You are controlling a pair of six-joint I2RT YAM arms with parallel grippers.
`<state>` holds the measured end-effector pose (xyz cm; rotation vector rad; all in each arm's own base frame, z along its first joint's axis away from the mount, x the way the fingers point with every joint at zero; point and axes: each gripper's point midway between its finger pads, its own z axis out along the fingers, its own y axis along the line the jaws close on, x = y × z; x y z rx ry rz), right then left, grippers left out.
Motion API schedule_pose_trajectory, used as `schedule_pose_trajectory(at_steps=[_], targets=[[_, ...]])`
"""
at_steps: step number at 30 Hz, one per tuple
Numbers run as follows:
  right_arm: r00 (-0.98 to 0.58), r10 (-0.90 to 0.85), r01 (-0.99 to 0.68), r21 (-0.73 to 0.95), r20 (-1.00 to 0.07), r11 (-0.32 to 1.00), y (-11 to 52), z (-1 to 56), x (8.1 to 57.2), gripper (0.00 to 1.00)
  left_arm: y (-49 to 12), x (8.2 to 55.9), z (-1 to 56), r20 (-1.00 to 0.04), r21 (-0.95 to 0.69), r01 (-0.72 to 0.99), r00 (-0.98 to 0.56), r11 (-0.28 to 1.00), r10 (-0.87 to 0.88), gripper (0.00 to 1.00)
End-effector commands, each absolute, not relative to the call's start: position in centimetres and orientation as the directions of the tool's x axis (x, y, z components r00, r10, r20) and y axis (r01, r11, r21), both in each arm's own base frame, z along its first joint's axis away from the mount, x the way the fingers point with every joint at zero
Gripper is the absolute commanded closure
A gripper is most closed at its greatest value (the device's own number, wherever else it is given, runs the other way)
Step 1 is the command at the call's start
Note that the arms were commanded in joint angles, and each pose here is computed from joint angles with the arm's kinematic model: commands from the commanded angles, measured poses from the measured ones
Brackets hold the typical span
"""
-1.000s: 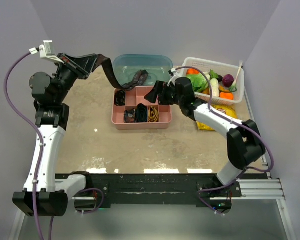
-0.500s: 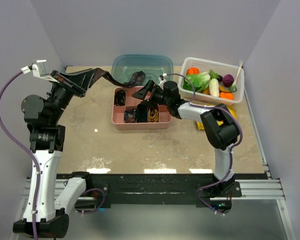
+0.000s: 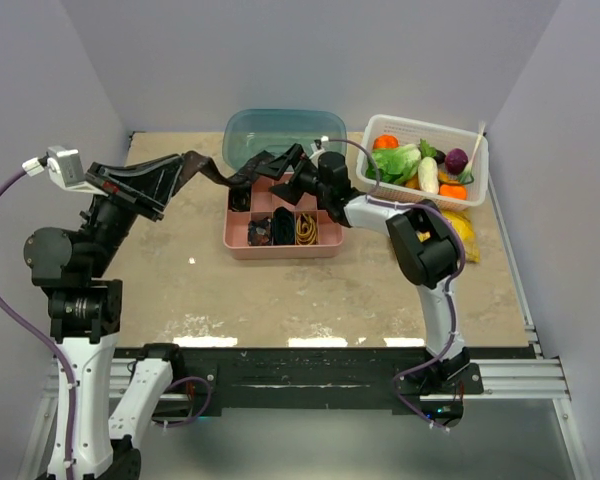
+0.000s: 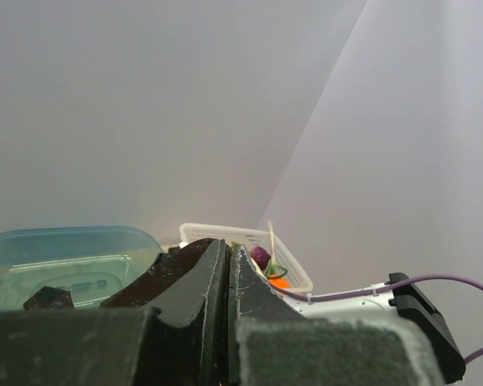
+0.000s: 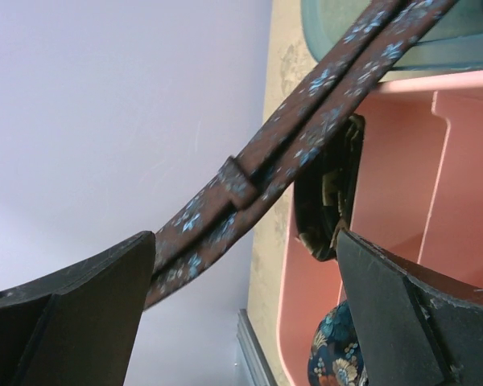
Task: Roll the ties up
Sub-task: Place the tie at the center of the board.
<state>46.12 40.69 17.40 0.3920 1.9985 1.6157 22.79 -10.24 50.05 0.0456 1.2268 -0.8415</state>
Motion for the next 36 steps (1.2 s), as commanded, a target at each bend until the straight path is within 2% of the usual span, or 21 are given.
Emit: schedule_pose_trajectory(at_steps=[1,6,12,17,18,20,24,28,31,32,34,36], targets=[[-0.799,0.567,-0.088,0.972,-0.199,0.218,41.7,19.0,47.6,0.01,-10.8,21.5,50.4,-0.85,-0.35,0.625,0.1,0.698,-0.516,1.0],[-0.803,0.579,-0.027,0.98,-0.14,0.199,42.6,17.0,48.7,0.01,-11.2,19.9,50.9,-0.85,-0.315,0.656,0.127,0.686,-0.511,1.0],[-0.817,0.559,-0.037,0.98,-0.141,0.194,45.2,17.4,49.5,0.02,-11.7,18.6,51.4,-0.853,-0.285,0.693,0.132,0.663,-0.505,1.0],[-0.831,0.543,-0.04,0.987,-0.118,0.153,46.6,17.1,49.8,0.1,-12.6,17.1,52.0,-0.856,-0.241,0.744,0.139,0.623,-0.497,1.0],[-0.833,0.541,-0.047,0.989,-0.118,0.144,46.8,17.4,49.7,0.16,-12.9,16.7,52.1,-0.858,-0.236,0.76,0.13,0.605,-0.497,1.0],[-0.832,0.543,-0.041,0.989,-0.111,0.139,46.8,17.1,49.9,0.18,-13.3,16.0,52.5,-0.856,-0.205,0.789,0.143,0.58,-0.497,1.0],[-0.831,0.545,-0.044,0.991,-0.107,0.127,47.2,17.0,50.2,0.3,-14.6,13.9,53.0,-0.857,-0.151,0.86,0.131,0.487,-0.498,1.0],[-0.835,0.542,-0.038,0.992,-0.097,0.119,47.3,16.4,50.3,0.49,-15.3,12.0,53.8,-0.854,-0.089,0.901,0.151,0.425,-0.498,1.0],[-0.836,0.541,-0.037,0.993,-0.092,0.112,47.3,16.2,50.4,0.59,-15.8,10.0,54.3,-0.85,-0.037,0.93,0.164,0.367,-0.501,1.0],[-0.836,0.541,-0.038,0.993,-0.091,0.108,47.4,16.2,50.4,0.67,-15.9,9.5,54.4,-0.849,-0.024,0.935,0.168,0.354,-0.501,1.0],[-0.84,0.535,-0.04,0.994,-0.087,0.1,47.5,16.1,50.3,0.71,-16.2,7.9,55.0,-0.847,0.016,0.95,0.178,0.312,-0.5,1.0],[-0.843,0.53,-0.048,0.995,-0.089,0.092,47.5,16.2,50.2,0.82,-16.4,7.0,55.3,-0.849,0.035,0.956,0.183,0.293,-0.496,1.0]])
